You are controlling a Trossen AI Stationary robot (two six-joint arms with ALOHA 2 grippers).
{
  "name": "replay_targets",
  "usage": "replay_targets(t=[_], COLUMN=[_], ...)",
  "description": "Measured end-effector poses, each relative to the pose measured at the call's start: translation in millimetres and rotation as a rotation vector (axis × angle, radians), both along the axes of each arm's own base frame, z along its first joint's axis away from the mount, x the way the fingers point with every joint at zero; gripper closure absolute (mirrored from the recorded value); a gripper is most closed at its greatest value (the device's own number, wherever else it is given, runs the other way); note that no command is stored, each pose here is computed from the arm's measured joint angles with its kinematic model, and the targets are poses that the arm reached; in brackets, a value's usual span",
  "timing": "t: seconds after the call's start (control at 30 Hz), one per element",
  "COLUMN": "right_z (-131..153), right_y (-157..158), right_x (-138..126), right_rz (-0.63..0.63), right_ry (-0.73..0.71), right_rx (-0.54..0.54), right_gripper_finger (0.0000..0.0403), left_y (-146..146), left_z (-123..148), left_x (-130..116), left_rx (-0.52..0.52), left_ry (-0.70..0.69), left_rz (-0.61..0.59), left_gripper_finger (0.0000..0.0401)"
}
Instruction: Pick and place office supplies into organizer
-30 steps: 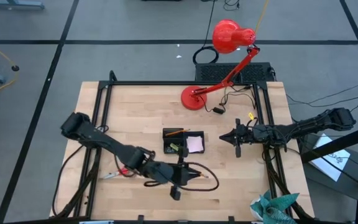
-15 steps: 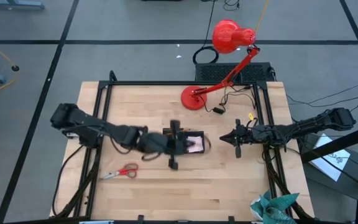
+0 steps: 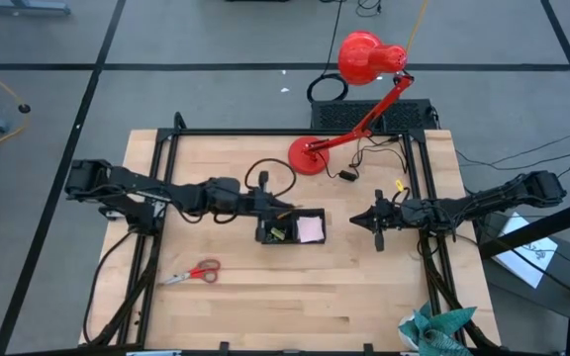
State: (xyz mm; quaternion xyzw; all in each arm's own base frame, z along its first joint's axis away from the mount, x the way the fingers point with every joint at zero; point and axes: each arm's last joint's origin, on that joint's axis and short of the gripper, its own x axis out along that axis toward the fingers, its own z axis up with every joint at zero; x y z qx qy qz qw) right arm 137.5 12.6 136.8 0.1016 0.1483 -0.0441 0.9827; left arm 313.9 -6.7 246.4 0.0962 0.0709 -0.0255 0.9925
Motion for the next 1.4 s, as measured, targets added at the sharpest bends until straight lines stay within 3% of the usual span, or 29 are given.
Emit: replay_targets(t=[0.27,0.77,1.03,1.17,1.4], right_z=[-0.2,-0.2,-0.2,-0.2,-3.6], right_y=[0.0,-0.1,-0.2,-0.2,-0.2], right_x=[0.1,0.1,0.1,0.1,-0.1], right_rz=[-0.008,-0.011,-0.014,-0.013,-0.015], right_ry=[0.001,0.000,0.000,0.000,0.032], right_rx=[0.021,0.024,0.023,0.023,0.026], right_gripper_finger=[0.0401,0.0401,0.0401,0.0401,0.0401], left_y=[11.6,27.0,18.5,3.7,-52.2], left_z=[-27.3,-76.1,-76.2,-66.3,-39.8], left_x=[-13.6,-48.4,-48.4,-51.3,-69.1], left_rx=[0.005,-0.118,-0.125,-0.097,0.038], left_ry=[0.030,0.082,0.077,0.078,0.374], left_rz=[0.036,0.114,0.090,0.139,0.283], left_gripper_finger=[0.0395,0.0394,0.0398,0.0391,0.0395])
